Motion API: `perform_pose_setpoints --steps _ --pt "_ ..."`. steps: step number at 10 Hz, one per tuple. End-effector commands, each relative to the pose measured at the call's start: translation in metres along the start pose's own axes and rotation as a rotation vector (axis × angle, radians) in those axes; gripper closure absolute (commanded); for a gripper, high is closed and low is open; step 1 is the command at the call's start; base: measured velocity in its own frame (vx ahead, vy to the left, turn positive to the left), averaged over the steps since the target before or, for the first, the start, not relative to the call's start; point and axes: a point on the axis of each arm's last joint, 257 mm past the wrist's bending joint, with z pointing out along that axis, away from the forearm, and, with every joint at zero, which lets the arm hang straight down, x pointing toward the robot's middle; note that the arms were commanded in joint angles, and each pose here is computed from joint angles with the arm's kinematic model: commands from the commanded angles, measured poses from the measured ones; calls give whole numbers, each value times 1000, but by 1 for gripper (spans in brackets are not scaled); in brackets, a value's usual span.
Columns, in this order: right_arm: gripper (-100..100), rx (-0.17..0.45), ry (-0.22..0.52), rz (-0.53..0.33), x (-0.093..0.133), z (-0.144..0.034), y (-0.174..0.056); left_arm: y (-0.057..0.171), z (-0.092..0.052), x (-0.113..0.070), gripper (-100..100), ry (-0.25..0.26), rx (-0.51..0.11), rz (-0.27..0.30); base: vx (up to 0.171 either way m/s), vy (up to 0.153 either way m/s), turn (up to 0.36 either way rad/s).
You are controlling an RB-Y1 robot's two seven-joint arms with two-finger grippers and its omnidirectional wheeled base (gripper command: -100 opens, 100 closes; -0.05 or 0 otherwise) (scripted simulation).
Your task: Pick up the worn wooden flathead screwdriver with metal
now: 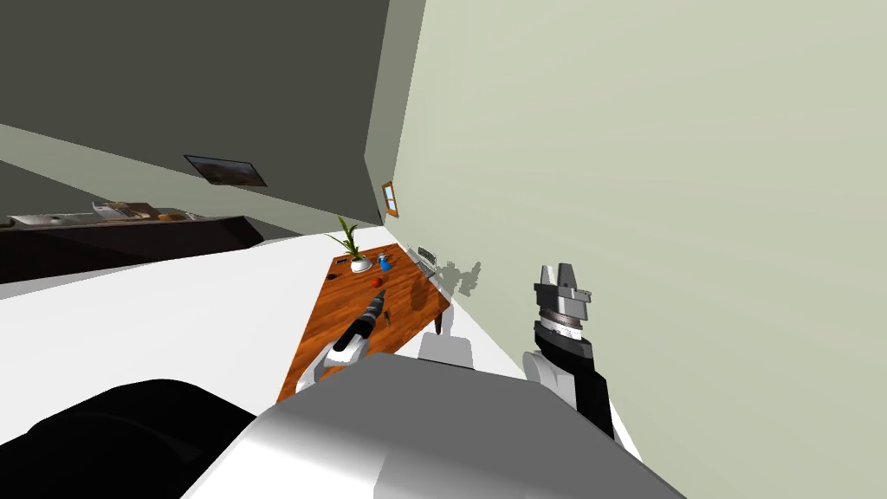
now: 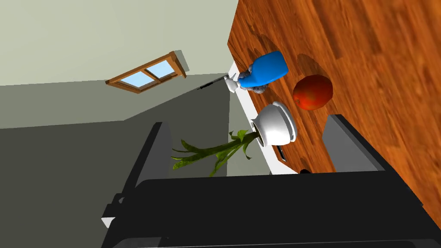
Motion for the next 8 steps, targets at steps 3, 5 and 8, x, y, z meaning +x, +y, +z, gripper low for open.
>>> perform_pose_setpoints --steps 3,5,8 --pt "0 0 0 0 0 0 0 77 -5 -14 -100 0 -195 29 -4 12 -265" --pt "0 0 0 0 0 0 0 110 -10 -21 -100 1 -282 38 3 10 -226" --pt "0 0 0 0 0 0 0 151 -20 -29 -100 -1 -380 43 9 15 -176"
